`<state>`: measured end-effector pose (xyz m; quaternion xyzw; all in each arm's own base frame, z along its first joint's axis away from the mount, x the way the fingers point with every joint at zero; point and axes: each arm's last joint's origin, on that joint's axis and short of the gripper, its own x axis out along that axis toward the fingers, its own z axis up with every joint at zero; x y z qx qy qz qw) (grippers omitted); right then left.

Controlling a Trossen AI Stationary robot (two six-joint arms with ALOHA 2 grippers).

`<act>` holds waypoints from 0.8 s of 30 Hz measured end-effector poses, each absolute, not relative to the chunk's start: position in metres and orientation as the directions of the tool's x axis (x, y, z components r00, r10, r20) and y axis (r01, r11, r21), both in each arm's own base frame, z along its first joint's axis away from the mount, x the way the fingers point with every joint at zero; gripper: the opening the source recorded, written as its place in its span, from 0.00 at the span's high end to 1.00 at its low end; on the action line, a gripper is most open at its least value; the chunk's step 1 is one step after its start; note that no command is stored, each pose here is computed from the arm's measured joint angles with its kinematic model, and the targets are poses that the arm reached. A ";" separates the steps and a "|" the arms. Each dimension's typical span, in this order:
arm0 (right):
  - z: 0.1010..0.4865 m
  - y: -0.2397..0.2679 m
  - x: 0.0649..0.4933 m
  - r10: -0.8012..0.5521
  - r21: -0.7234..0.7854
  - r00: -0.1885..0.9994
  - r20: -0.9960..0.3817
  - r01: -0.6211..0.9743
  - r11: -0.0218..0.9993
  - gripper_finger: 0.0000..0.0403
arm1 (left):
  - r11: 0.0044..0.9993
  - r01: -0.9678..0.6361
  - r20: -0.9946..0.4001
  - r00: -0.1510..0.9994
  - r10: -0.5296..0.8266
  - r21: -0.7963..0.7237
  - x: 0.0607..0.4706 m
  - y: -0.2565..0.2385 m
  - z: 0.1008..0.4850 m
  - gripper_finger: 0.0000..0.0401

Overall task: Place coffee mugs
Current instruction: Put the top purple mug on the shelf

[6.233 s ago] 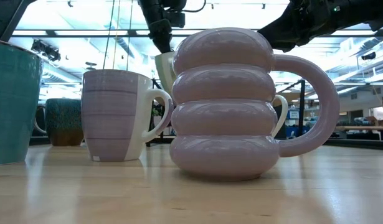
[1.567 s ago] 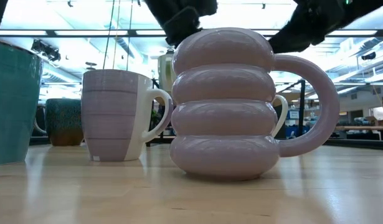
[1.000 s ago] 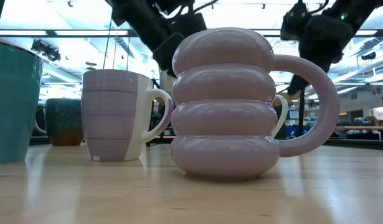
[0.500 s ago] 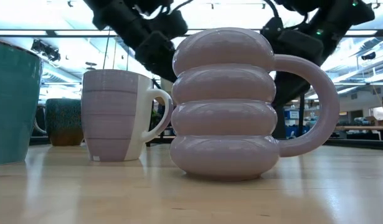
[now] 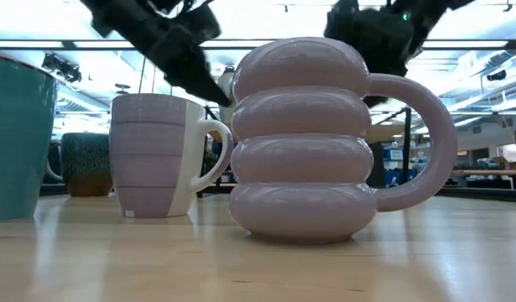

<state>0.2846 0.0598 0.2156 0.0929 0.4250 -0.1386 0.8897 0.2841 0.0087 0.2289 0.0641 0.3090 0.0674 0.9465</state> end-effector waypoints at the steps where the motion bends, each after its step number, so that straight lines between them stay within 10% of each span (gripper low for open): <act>1: 0.219 0.061 0.284 -0.168 0.012 0.593 -0.788 0.287 0.958 0.59 | 0.984 -0.083 -0.577 0.801 0.160 0.159 0.283 0.008 0.230 0.80; 24: 0.259 0.058 0.299 -0.147 -0.220 0.673 -0.725 -0.024 0.975 0.59 | 0.991 -0.107 -0.524 0.841 0.133 0.080 0.272 0.004 0.250 0.80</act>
